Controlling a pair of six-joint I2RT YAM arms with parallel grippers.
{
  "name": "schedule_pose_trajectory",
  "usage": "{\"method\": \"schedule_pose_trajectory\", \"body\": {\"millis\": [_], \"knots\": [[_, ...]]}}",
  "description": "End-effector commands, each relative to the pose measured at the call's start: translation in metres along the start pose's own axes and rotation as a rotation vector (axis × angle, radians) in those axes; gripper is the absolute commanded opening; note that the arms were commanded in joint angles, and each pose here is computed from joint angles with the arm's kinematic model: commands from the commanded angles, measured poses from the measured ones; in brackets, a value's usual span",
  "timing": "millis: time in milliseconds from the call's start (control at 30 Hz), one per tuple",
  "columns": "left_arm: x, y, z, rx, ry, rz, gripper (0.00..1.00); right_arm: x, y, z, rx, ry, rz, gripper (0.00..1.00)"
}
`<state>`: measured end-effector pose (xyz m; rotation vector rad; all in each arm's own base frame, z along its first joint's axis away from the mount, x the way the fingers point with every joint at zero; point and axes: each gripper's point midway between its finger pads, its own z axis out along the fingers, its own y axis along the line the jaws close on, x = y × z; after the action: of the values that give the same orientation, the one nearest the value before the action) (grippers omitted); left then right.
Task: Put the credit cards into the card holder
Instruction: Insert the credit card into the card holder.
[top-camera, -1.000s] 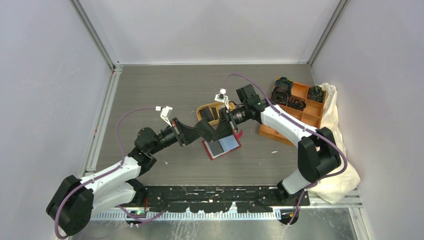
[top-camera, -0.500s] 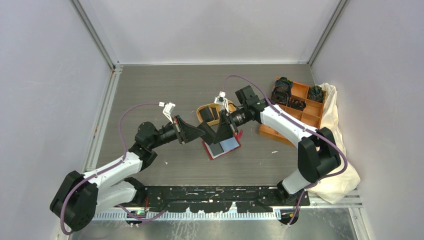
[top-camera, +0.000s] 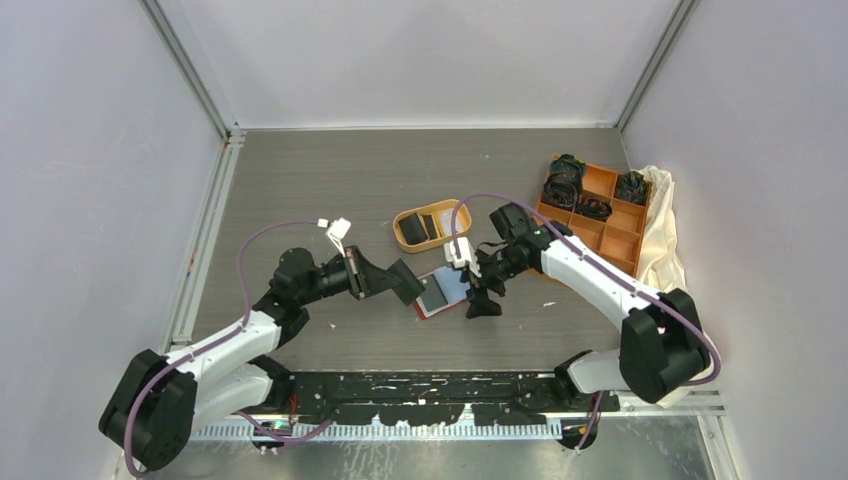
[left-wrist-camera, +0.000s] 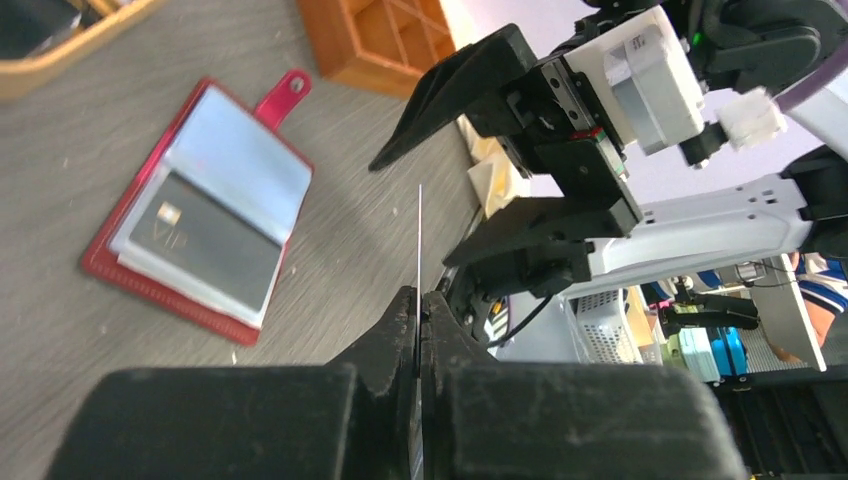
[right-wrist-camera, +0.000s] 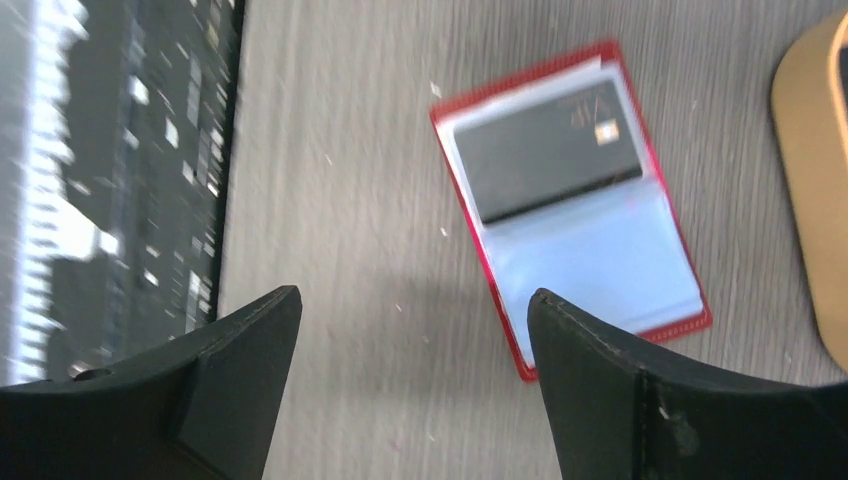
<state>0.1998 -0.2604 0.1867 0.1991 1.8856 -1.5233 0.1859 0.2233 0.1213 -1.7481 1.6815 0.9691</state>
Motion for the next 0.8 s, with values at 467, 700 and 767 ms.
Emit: {"method": "schedule_pose_trajectory", "body": {"millis": [467,700,767], "knots": [[0.017,0.044,0.015,-0.102,0.002,-0.118,0.00,0.086,-0.088,0.001,0.129,0.421,-0.360,0.85],[0.012,0.056,0.020,-0.150,-0.031,-0.156,0.00,0.097,-0.099,0.005,0.056,0.484,-0.339,0.79],[0.012,0.058,0.023,-0.154,-0.033,-0.165,0.00,0.096,-0.104,0.005,0.064,0.489,-0.334,0.79]]}}
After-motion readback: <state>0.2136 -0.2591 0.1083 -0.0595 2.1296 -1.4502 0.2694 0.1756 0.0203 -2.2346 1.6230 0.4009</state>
